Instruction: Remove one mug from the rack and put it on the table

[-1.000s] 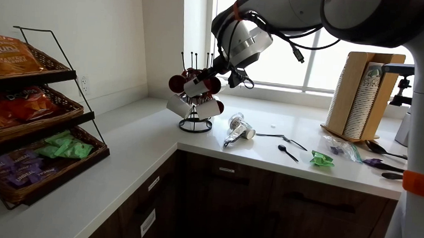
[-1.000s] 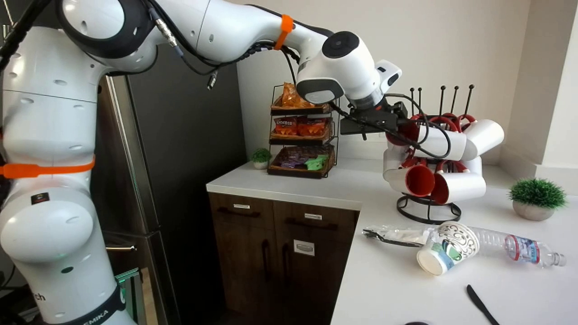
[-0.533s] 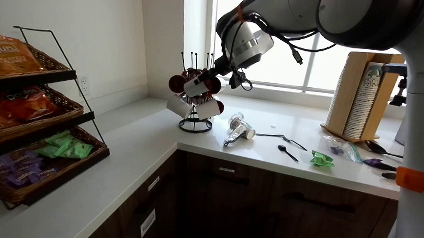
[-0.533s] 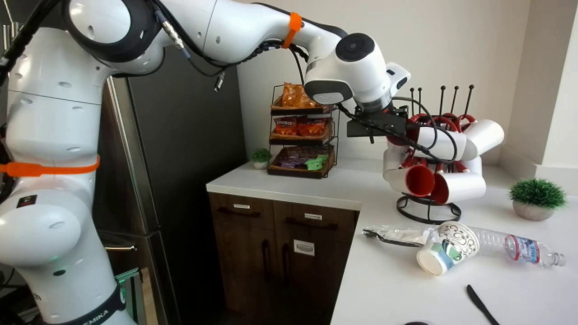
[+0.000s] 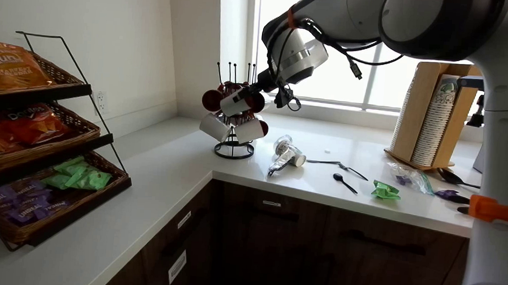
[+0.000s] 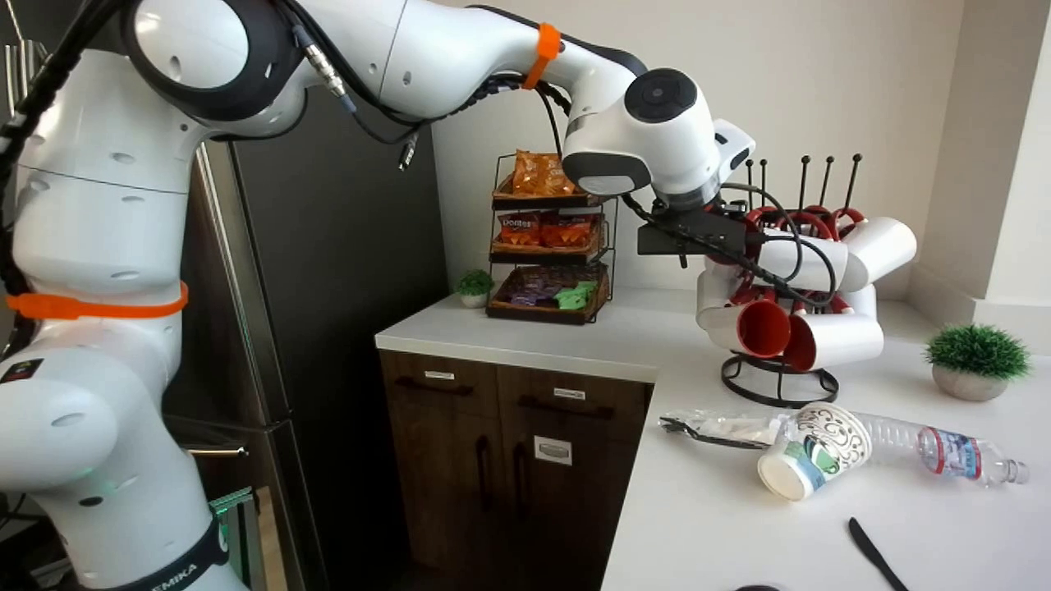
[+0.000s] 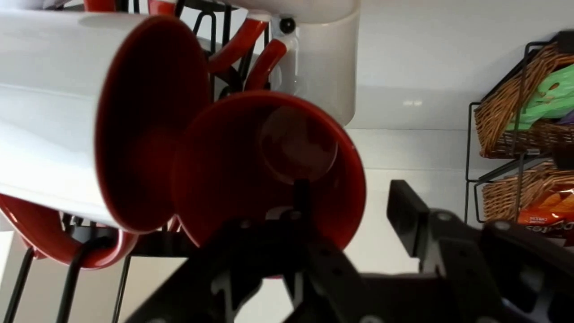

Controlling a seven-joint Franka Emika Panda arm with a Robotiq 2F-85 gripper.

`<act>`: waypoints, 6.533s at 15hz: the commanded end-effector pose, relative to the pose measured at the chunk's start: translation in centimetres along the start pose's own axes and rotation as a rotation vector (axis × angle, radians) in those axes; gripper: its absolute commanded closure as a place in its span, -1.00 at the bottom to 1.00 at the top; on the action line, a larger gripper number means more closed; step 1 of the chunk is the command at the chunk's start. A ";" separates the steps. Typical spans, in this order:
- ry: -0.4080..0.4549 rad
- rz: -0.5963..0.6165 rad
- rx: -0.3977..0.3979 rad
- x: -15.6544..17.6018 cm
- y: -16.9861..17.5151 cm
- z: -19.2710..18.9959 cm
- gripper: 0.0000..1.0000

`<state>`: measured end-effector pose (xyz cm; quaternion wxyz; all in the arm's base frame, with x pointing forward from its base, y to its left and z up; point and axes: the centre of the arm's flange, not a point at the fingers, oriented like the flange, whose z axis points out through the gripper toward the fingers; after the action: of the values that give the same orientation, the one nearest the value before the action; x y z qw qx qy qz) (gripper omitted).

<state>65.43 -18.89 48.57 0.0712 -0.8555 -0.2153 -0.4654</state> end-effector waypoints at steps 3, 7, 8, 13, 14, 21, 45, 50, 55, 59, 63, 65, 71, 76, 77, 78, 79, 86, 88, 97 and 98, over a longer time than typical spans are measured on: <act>0.021 -0.022 0.027 -0.2 0.5 0.3 0.90; 0.020 -0.016 0.027 -0.6 0.9 0.2 0.94; 0.021 -0.015 0.028 -0.6 0.9 0.1 0.94; 0.032 -0.019 0.031 -0.3 0.8 0.1 0.93; 0.034 -0.021 0.029 -0.1 0.7 0.0 0.93; 0.050 -0.020 0.014 1.0 0.3 -0.8 0.93; 0.124 0.148 -0.013 6.4 0.4 -4.0 0.93; 0.149 0.225 -0.028 7.3 1.5 -4.5 0.93; 0.154 0.266 -0.024 7.3 1.7 -4.3 0.93; 0.146 0.285 -0.027 7.1 1.8 -4.3 0.93; 0.132 0.297 -0.024 6.4 1.9 -3.7 0.93; 0.119 0.303 -0.027 5.7 2.1 -3.4 0.93; 0.110 0.296 -0.019 5.0 2.1 -2.7 0.93; 0.089 0.288 -0.019 4.7 2.0 -2.2 0.93; 0.086 0.284 -0.019 4.5 2.0 -2.1 0.93; 0.080 0.282 -0.020 4.4 2.0 -1.9 0.93; 0.075 0.279 -0.016 4.2 2.0 -1.8 0.93; 0.052 0.266 -0.008 3.1 2.2 -0.8 0.93; 0.051 0.263 -0.008 3.1 2.2 -0.8 0.93; 0.040 0.263 -0.005 2.5 2.3 -0.4 0.93; 0.039 0.263 -0.004 2.5 2.3 -0.3 0.93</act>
<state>66.75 -19.42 52.05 0.1398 -0.8633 -0.0932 -0.4759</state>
